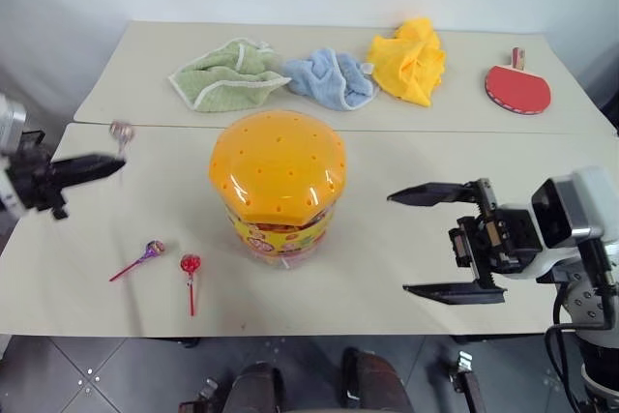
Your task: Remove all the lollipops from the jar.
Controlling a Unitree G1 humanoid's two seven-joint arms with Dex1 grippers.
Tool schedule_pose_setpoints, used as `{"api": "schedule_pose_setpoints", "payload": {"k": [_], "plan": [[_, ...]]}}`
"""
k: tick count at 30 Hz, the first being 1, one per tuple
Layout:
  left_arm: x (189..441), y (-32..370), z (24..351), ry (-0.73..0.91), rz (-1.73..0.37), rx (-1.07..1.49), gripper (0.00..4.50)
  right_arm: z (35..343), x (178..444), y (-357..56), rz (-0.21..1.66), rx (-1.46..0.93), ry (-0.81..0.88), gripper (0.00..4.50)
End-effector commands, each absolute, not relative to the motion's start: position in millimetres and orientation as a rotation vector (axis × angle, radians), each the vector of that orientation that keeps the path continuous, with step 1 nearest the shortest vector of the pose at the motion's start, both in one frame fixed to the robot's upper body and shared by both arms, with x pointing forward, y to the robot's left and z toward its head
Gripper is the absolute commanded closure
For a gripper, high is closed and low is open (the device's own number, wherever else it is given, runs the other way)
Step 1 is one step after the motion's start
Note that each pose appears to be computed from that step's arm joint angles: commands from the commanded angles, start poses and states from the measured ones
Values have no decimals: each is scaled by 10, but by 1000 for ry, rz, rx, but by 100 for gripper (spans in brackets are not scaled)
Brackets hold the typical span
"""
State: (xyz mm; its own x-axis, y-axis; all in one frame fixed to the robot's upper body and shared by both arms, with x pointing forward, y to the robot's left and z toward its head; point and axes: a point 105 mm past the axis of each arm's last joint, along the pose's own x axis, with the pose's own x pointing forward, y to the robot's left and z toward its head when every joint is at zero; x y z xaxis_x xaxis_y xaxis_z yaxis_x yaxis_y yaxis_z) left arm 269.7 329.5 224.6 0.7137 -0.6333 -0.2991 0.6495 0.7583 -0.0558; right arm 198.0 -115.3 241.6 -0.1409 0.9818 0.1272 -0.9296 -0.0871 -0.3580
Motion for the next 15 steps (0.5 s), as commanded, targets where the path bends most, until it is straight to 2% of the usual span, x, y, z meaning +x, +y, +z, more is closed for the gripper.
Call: {"api": "schedule_pose_setpoints", "payload": {"k": [1,4,8,14,15], "plan": [[2449,3549,2067,424,-611,155,446,2326,1991,-1156,1708,-207,-378,0],[2245,3695,1678,560,-514,108,446,2248,2020,-1157,1726,-204,-354,0],[2103,3578,1345,646,-550,111,446,2179,2048,-1179,1731,-218,-336,0],[2179,3509,1344,556,-558,51,446,2170,2097,-1236,1697,-224,-333,0],[2194,3504,1360,538,-562,56,403,2168,2100,-1249,1690,-225,-331,0]]}}
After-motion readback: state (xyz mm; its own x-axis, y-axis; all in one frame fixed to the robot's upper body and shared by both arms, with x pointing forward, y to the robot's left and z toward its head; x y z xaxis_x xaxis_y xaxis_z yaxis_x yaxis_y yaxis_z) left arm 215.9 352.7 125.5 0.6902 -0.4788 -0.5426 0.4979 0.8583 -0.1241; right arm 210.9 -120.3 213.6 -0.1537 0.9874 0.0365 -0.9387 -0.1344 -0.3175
